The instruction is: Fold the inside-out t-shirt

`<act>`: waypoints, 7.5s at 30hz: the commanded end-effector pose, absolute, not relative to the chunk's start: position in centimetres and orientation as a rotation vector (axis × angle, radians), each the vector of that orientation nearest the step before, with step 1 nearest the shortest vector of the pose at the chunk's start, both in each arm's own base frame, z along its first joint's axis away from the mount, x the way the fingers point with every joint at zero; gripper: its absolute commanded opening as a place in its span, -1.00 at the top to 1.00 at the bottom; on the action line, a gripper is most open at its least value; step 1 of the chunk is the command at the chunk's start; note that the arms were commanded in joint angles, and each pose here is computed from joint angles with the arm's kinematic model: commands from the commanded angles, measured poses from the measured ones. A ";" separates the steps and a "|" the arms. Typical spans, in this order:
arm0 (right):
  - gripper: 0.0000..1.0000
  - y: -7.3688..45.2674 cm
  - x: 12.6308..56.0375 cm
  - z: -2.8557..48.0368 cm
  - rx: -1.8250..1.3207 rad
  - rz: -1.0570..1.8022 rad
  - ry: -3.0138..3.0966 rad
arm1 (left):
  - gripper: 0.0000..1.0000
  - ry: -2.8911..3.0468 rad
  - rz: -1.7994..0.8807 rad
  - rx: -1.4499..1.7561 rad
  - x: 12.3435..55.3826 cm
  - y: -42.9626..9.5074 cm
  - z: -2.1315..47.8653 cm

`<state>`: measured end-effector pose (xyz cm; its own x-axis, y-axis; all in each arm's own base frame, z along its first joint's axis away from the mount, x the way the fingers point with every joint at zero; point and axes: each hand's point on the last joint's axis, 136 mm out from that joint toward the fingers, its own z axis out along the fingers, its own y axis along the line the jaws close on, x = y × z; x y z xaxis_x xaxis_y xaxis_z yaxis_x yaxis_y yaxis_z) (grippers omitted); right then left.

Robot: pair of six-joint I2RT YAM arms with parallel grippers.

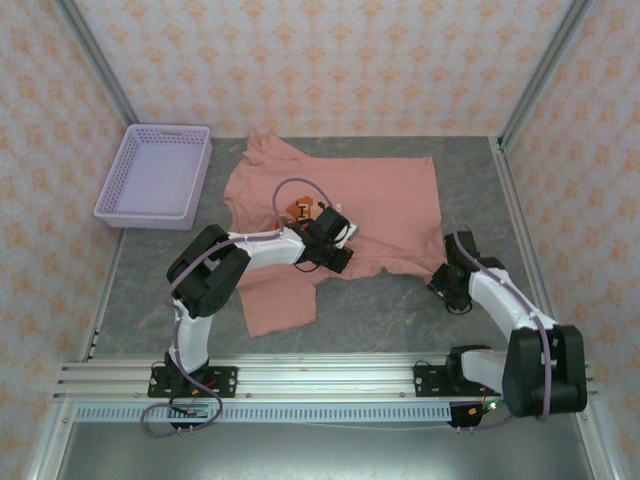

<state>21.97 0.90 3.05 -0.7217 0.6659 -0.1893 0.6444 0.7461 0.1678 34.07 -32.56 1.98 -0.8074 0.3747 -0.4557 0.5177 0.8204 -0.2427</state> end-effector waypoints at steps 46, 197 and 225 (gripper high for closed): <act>1.00 -1.2 31.5 10.5 0.784 0.136 2.573 | -0.03 2.590 -0.381 0.446 30.4 -26.1 10.2; 0.04 -1.5 31.6 5.8 0.829 0.011 2.706 | -0.34 2.814 -0.310 -0.261 22.9 -11.3 6.6; 0.26 -1.8 30.8 0.7 0.962 0.148 2.754 | -0.10 3.002 -0.257 -0.460 14.2 -11.5 1.9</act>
<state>30.60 -2.21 1.80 -0.7648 0.6182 -0.1813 0.6019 0.7860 0.1408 13.93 -10.58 2.20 -0.9539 -0.2885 -0.0826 -0.2741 0.9497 -0.1513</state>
